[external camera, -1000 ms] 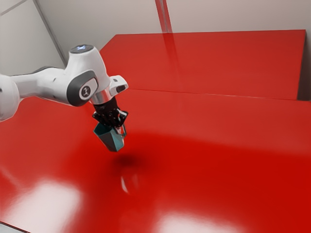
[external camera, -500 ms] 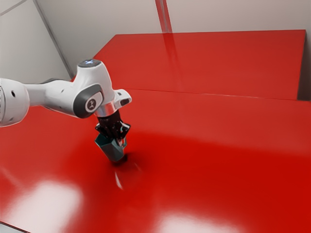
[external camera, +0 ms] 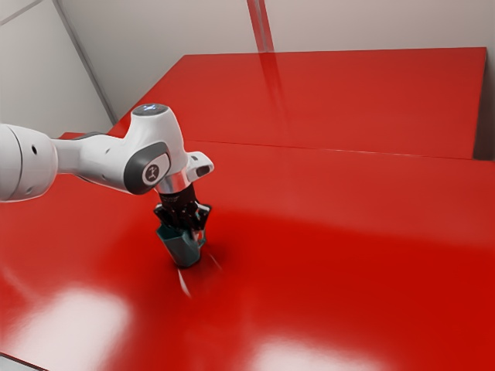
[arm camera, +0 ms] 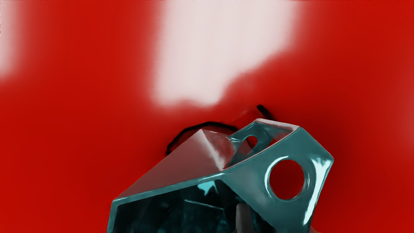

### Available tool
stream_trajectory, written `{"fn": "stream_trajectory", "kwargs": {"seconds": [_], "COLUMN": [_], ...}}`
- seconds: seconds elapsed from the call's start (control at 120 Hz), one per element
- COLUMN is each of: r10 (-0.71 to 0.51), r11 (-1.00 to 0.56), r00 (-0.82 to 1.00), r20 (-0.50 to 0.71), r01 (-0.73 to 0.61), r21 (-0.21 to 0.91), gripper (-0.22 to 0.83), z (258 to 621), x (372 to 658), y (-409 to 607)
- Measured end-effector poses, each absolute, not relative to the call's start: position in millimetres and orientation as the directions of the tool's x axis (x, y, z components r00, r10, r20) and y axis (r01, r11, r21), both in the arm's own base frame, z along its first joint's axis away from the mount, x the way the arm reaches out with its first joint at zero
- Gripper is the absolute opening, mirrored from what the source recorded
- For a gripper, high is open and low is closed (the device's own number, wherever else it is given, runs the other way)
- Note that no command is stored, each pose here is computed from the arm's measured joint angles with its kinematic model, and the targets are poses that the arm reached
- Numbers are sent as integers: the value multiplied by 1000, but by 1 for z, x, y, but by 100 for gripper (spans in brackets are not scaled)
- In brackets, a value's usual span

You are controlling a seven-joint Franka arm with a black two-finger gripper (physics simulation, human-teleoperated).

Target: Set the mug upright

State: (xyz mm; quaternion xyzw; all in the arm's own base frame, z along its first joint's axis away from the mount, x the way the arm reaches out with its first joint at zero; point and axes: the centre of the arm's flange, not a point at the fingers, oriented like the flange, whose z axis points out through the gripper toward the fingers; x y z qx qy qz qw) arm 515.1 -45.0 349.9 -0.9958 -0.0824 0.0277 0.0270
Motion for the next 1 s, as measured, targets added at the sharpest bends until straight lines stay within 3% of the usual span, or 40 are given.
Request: {"fn": "stream_trajectory", "kwargs": {"seconds": [0.15,0.333,0.542,1.0], "r10": [164,160,98,36], "r11": [-985,-986,-994,-996], "r00": [986,987,994,988], "r20": [-33,-1,48,152], "r01": [163,160,100,48], "r21": [-52,-45,-40,-70], "gripper": [34,50,57,61], "z": [363,391,432,565], "x": [514,511,504,547], "y": [-45,-45,-73,-70]}}
